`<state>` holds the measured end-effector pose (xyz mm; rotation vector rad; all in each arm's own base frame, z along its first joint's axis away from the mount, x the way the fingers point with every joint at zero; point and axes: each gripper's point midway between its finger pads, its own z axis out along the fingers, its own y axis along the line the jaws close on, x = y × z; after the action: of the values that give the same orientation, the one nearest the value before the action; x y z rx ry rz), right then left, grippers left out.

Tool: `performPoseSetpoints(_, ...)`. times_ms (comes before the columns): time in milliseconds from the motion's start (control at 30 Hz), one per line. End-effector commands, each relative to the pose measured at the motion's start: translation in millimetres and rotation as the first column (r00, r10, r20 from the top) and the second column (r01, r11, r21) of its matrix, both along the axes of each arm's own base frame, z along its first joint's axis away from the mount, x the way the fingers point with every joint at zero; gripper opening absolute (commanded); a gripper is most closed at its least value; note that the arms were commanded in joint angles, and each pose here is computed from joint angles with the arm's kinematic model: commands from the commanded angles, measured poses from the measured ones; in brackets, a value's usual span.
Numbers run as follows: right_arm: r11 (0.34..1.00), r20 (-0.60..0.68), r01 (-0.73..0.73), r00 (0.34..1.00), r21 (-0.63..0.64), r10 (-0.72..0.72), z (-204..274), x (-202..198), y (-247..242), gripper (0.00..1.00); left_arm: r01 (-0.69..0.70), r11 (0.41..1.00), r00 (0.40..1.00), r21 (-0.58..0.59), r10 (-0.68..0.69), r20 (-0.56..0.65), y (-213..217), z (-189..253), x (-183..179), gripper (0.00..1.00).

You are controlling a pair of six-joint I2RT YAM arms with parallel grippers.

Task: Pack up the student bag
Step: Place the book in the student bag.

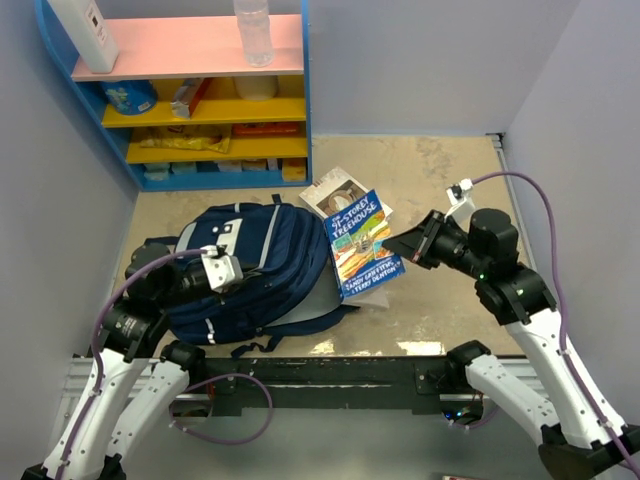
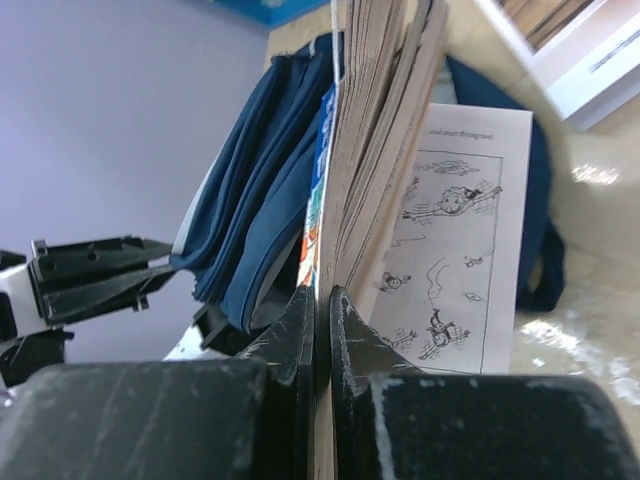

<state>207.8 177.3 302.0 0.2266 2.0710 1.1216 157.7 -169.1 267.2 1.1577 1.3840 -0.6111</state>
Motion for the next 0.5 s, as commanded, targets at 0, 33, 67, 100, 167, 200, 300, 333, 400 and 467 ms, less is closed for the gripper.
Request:
performPoseSetpoints(0, 0.985, 0.05, -0.078, 0.996, 0.151, 0.072, 23, -9, 30, 0.0, 0.041, 0.99, 0.961, -0.138, -0.001, 0.278, -4, 89, -4, 0.0)
performPoseSetpoints(33, 0.981, 0.041, -0.112, 0.993, 0.155, 0.107, 20, -15, 41, 0.0, 0.041, 0.989, 0.962, -0.145, 0.0, 0.272, -4, 91, -5, 0.0)
performPoseSetpoints(67, 0.98, 0.035, -0.119, 0.993, 0.162, 0.114, 19, -15, 46, 0.0, 0.038, 0.988, 0.964, -0.149, 0.003, 0.266, -4, 92, -4, 0.0)
performPoseSetpoints(100, 0.98, 0.026, -0.123, 0.992, 0.157, 0.121, 15, -16, 50, 0.0, 0.037, 0.987, 0.961, -0.154, 0.008, 0.277, -3, 97, -5, 0.0)
performPoseSetpoints(167, 0.977, 0.016, -0.149, 0.989, 0.153, 0.149, 9, -16, 64, 0.0, 0.032, 0.987, 0.959, -0.16, 0.015, 0.283, -3, 102, -4, 0.0)
performPoseSetpoints(200, 0.975, 0.015, -0.16, 0.987, 0.156, 0.16, 8, -16, 68, 0.0, 0.033, 0.986, 0.956, -0.163, 0.016, 0.292, -2, 108, -6, 0.0)
performPoseSetpoints(300, 0.97, 0.018, -0.181, 0.983, 0.162, 0.18, 10, -10, 82, 0.0, 0.041, 0.986, 0.957, -0.16, 0.008, 0.291, -3, 113, -7, 0.0)
performPoseSetpoints(333, 0.966, 0.03, -0.194, 0.981, 0.17, 0.192, 14, -10, 87, 0.0, 0.045, 0.987, 0.956, -0.156, 0.003, 0.293, -3, 113, -8, 0.0)
performPoseSetpoints(400, 0.963, 0.025, -0.207, 0.978, 0.172, 0.206, 12, -4, 96, 0.0, 0.052, 0.988, 0.958, -0.148, -0.008, 0.286, -3, 110, -10, 0.0)
performPoseSetpoints(467, 0.958, 0.047, -0.218, 0.976, 0.188, 0.213, 16, 0, 106, 0.0, 0.066, 0.988, 0.961, -0.142, -0.024, 0.275, -5, 107, -12, 0.0)
